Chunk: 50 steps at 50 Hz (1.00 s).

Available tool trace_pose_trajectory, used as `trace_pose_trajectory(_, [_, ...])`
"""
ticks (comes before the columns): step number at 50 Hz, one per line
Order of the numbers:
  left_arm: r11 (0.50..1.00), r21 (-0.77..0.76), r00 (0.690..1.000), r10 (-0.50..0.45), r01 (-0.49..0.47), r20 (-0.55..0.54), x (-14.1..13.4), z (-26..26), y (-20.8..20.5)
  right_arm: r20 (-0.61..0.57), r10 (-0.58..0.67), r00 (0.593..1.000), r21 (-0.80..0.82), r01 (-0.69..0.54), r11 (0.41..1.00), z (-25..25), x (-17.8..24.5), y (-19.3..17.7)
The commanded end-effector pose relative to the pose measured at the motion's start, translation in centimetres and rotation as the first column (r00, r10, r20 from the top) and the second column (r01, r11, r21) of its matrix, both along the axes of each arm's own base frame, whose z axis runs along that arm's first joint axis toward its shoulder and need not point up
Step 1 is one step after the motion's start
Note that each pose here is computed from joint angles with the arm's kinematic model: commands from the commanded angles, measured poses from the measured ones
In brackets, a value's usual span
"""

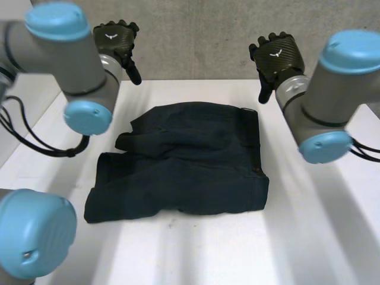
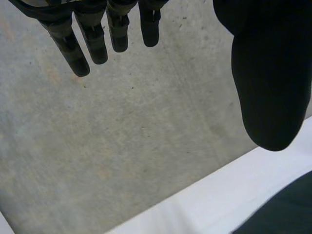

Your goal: Fold the shorts.

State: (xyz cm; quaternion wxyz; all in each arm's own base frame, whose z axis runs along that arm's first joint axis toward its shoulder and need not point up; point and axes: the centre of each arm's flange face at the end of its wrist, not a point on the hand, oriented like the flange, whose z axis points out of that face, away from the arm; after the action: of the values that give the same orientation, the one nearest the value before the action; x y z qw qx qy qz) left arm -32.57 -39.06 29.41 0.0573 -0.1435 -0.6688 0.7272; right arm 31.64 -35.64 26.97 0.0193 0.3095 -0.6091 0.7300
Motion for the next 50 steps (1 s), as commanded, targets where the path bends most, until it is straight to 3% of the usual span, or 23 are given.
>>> trace_pose_trajectory(1, [0.987, 0.154, 0.998, -0.033, 0.042, -0.062, 1.5, 2.9, 3.3, -0.060, 0.043, 0.997, 0.196, -0.031, 0.980, 0.1, -2.1, 5.2])
trace_pose_trajectory(6, [0.974, 0.219, 0.998, -0.041, 0.049, -0.042, 2.2, 3.5, 5.0, -0.098, 0.052, 0.994, 0.285, -0.022, 0.958, -1.7, -3.3, 7.5])
trace_pose_trajectory(11, [0.981, 0.190, 0.998, -0.043, 0.052, -0.052, 2.7, 3.7, 5.9, -0.102, 0.054, 0.993, 0.290, -0.022, 0.957, -2.3, -4.1, 9.2])
trace_pose_trajectory(19, [0.998, -0.011, 0.992, -0.062, 0.061, -0.107, 4.8, 1.7, 10.2, -0.110, 0.059, 0.992, 0.310, -0.022, 0.951, -5.0, -4.8, 10.8])
trace_pose_trajectory(24, [0.993, -0.108, 0.997, -0.058, 0.053, -0.041, 6.6, -1.4, 13.6, -0.141, 0.074, 0.987, 0.382, -0.014, 0.924, -7.4, -5.4, 12.3])
trace_pose_trajectory(29, [0.994, 0.049, 0.980, -0.101, 0.094, 0.169, 8.1, -7.1, 17.8, -0.158, 0.108, 0.982, 0.446, -0.027, 0.895, -9.3, -5.8, 13.7])
trace_pose_trajectory(33, [0.970, 0.218, 0.952, -0.166, 0.110, 0.256, 9.1, -10.4, 20.6, -0.154, 0.148, 0.977, 0.483, -0.057, 0.874, -10.1, -5.9, 14.6])
trace_pose_trajectory(39, [0.930, 0.351, 0.936, -0.212, 0.106, 0.280, 10.4, -12.3, 23.0, -0.148, 0.170, 0.974, 0.506, -0.072, 0.859, -10.4, -6.0, 15.3])
trace_pose_trajectory(50, [0.912, 0.396, 0.940, -0.224, 0.109, 0.257, 11.7, -13.5, 22.7, -0.130, 0.158, 0.979, 0.481, -0.077, 0.874, -10.5, -5.8, 14.9])
